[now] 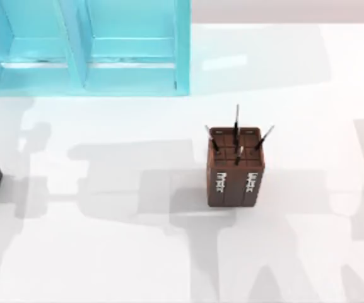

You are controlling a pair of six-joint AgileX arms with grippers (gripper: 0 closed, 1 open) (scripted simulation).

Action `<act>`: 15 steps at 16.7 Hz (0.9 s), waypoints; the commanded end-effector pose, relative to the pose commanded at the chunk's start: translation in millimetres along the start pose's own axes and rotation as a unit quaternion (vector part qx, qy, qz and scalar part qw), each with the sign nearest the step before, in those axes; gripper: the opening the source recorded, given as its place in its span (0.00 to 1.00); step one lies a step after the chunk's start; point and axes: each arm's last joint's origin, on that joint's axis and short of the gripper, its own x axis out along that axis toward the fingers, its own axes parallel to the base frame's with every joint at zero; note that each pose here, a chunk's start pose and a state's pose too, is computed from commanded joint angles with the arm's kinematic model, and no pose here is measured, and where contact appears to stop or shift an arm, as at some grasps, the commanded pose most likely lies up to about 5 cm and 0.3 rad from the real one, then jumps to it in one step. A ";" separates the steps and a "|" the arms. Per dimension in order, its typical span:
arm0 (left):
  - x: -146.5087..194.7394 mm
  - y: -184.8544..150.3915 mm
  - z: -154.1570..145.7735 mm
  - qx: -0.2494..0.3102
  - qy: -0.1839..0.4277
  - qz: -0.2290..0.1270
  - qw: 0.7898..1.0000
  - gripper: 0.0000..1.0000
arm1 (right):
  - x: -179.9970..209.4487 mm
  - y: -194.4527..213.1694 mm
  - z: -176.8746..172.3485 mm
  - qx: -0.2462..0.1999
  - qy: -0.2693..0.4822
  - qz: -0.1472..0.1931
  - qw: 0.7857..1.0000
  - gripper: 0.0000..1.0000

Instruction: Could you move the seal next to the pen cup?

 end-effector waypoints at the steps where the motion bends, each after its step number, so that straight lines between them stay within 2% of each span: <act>1: 1.1 0.2 0.1 0.000 0.001 0.000 1.000 1.00 | 0.0 0.0 0.0 0.000 0.000 0.000 1.000 1.00; 4: 21.4 1.3 1.8 -0.002 0.003 0.000 1.000 1.00 | 0.0 0.0 0.0 0.000 0.000 0.000 1.000 1.00; 10: 90.6 2.1 2.0 -0.002 -0.002 0.000 1.000 1.00 | 0.0 0.0 0.0 0.000 0.000 0.000 1.000 1.00; 15: 100.2 2.0 -0.1 -0.002 0.001 0.000 1.000 1.00 | 0.0 0.0 0.0 0.000 0.000 0.000 1.000 1.00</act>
